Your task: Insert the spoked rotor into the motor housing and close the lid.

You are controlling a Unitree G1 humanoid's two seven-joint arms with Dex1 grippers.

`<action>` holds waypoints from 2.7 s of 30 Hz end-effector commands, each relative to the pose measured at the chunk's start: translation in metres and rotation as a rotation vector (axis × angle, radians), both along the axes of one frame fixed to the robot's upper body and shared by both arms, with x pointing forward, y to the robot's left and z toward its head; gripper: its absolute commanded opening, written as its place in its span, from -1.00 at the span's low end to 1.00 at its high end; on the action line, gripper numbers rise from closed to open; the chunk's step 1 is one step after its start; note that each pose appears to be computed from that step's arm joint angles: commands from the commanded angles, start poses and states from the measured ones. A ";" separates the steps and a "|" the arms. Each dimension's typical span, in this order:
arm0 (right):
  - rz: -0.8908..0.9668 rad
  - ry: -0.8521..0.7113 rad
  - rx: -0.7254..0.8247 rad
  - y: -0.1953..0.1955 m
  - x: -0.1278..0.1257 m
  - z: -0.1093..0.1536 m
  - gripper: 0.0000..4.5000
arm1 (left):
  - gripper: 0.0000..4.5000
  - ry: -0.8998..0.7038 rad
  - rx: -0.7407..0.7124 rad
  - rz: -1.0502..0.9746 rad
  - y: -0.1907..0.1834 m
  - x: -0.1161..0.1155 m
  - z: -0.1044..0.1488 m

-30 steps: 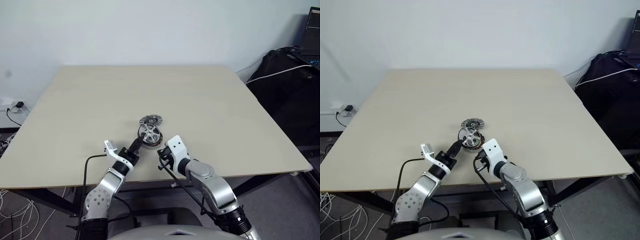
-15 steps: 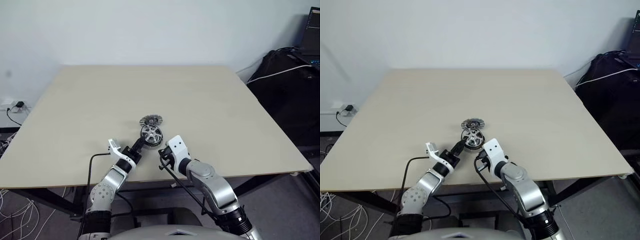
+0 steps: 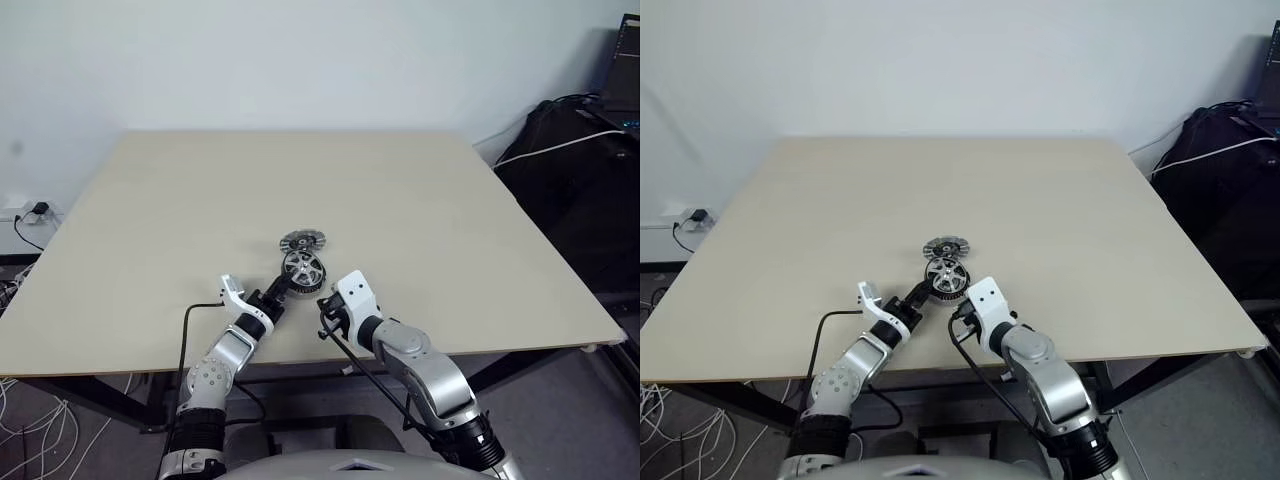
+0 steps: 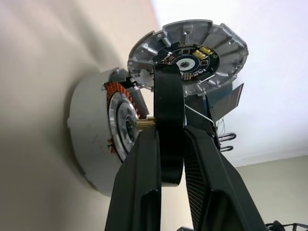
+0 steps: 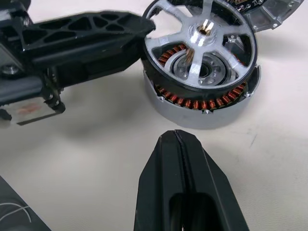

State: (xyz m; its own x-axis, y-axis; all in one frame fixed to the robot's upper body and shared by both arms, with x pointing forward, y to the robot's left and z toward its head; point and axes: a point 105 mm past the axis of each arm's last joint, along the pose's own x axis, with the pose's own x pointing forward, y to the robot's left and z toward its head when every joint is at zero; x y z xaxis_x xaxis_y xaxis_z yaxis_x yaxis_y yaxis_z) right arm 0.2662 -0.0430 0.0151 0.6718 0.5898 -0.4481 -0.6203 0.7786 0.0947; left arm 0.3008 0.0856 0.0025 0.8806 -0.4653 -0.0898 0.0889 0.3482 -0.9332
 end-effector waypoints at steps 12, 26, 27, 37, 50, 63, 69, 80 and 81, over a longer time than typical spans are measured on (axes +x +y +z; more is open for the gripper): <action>-0.010 -0.061 0.029 0.000 0.004 0.017 -1.00 | -0.84 -0.052 -0.109 -0.071 -0.037 0.007 0.018; -0.008 -0.061 0.030 0.001 0.004 0.017 -1.00 | 0.35 -0.057 -0.102 -0.076 -0.039 0.008 0.019; -0.008 -0.061 0.031 0.001 0.004 0.016 -1.00 | 0.51 -0.062 -0.102 -0.073 -0.037 0.008 0.020; -0.009 -0.057 0.037 0.002 0.004 0.016 -1.00 | 0.62 -0.115 -0.111 -0.019 -0.022 0.005 0.035; 0.003 -0.050 0.041 0.005 0.004 0.016 -1.00 | 0.62 -0.124 -0.068 0.059 0.003 -0.012 0.039; 0.013 -0.049 0.043 0.007 0.004 0.016 -1.00 | 0.62 -0.167 0.084 -0.042 -0.014 -0.015 0.031; 0.003 -0.050 0.042 0.006 0.004 0.016 -1.00 | 0.62 -0.175 0.114 -0.066 -0.017 -0.015 0.028; 0.000 -0.051 0.041 0.005 0.005 0.016 -1.00 | 0.62 -0.101 0.000 0.098 0.008 -0.013 0.020; 0.000 -0.051 0.041 0.005 0.005 0.016 -1.00 | 0.62 -0.091 -0.022 0.124 0.012 -0.013 0.020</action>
